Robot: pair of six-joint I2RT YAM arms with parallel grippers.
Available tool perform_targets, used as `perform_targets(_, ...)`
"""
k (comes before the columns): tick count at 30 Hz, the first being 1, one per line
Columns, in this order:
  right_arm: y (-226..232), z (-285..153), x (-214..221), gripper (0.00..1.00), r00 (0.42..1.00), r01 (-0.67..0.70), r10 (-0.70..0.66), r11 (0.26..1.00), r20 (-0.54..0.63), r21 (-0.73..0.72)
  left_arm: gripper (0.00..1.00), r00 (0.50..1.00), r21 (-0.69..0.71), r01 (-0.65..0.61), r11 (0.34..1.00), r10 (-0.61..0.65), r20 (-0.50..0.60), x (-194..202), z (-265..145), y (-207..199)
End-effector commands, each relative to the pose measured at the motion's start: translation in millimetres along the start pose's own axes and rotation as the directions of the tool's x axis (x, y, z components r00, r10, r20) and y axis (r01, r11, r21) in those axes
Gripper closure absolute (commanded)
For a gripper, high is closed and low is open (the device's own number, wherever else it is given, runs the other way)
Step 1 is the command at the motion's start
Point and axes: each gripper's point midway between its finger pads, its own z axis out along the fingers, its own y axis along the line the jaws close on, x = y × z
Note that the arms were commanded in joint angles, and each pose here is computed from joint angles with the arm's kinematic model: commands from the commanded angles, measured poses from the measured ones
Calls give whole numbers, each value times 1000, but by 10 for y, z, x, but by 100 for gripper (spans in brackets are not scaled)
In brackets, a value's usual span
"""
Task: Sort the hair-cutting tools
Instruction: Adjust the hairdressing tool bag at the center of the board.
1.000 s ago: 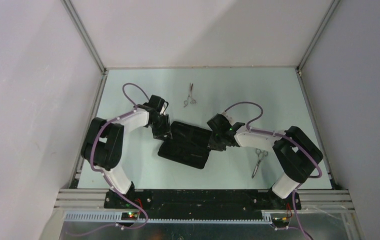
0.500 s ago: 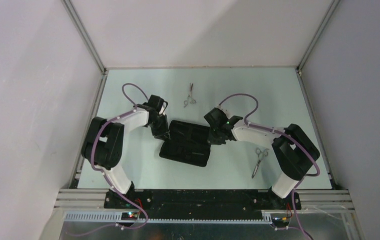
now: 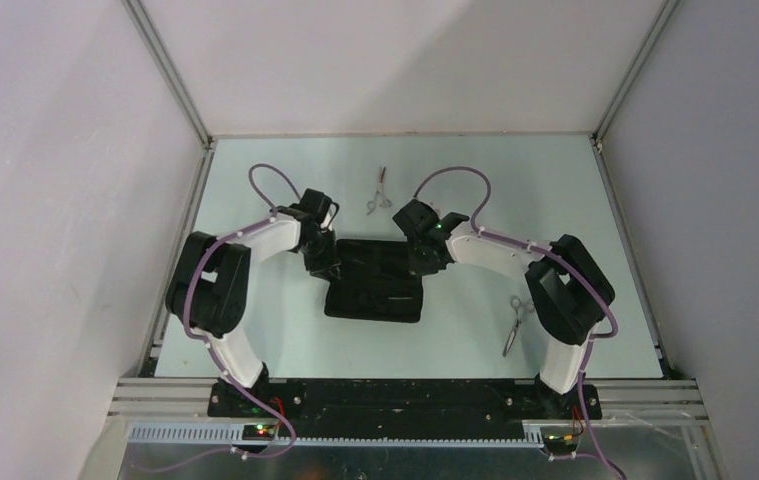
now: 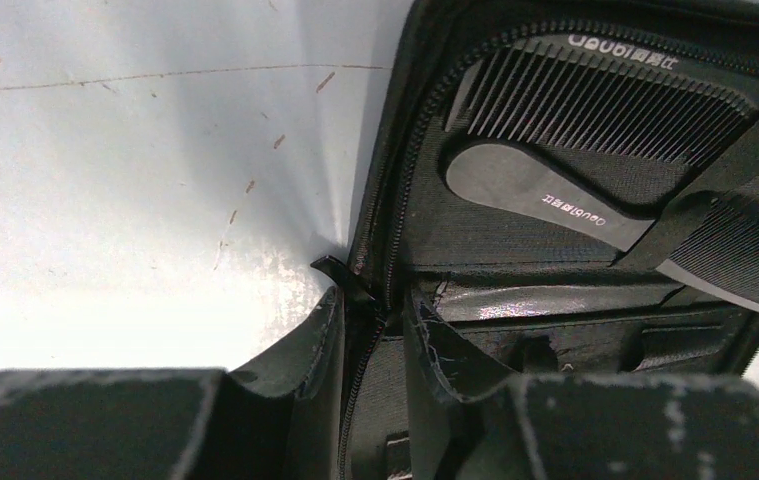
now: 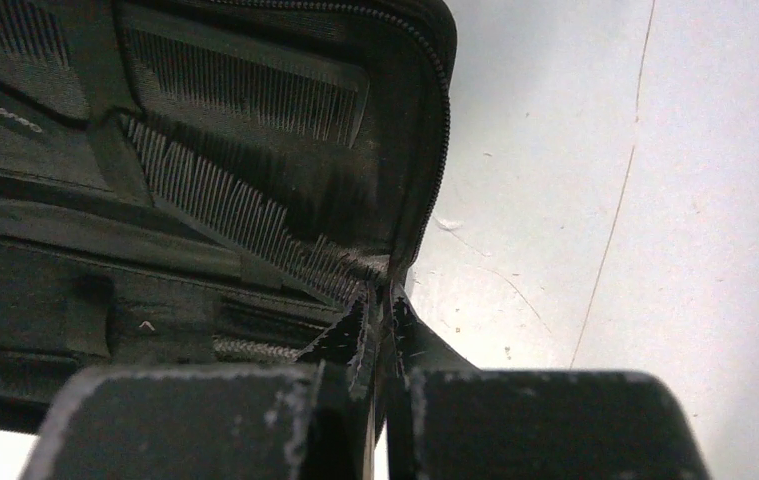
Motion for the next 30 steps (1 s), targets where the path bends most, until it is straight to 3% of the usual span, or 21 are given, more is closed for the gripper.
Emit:
perform_targets(1, 404, -191, -340, 100, 989, 105, -92, 989, 118, -108, 89, 996, 10, -72, 997, 72, -56, 148, 98, -109)
perform_targets(4, 321, -198, -391, 100, 982, 149, -137, 985, 133, -83, 97, 994, 0, -83, 997, 83, -64, 175, 96, -92)
perform_targets(8, 298, -150, -420, 100, 972, 206, -193, 974, 133, -94, 100, 991, -16, -115, 993, 113, -77, 212, 104, -85)
perform_targets(20, 599, 227, -493, 100, 939, 329, -292, 917, 184, -224, 100, 981, -25, -168, 985, 165, -104, 301, 110, -120)
perform_targets(30, 747, -97, -790, 100, 894, 403, -316, 878, 319, -258, 100, 973, -26, -203, 979, 198, -121, 349, 128, -139)
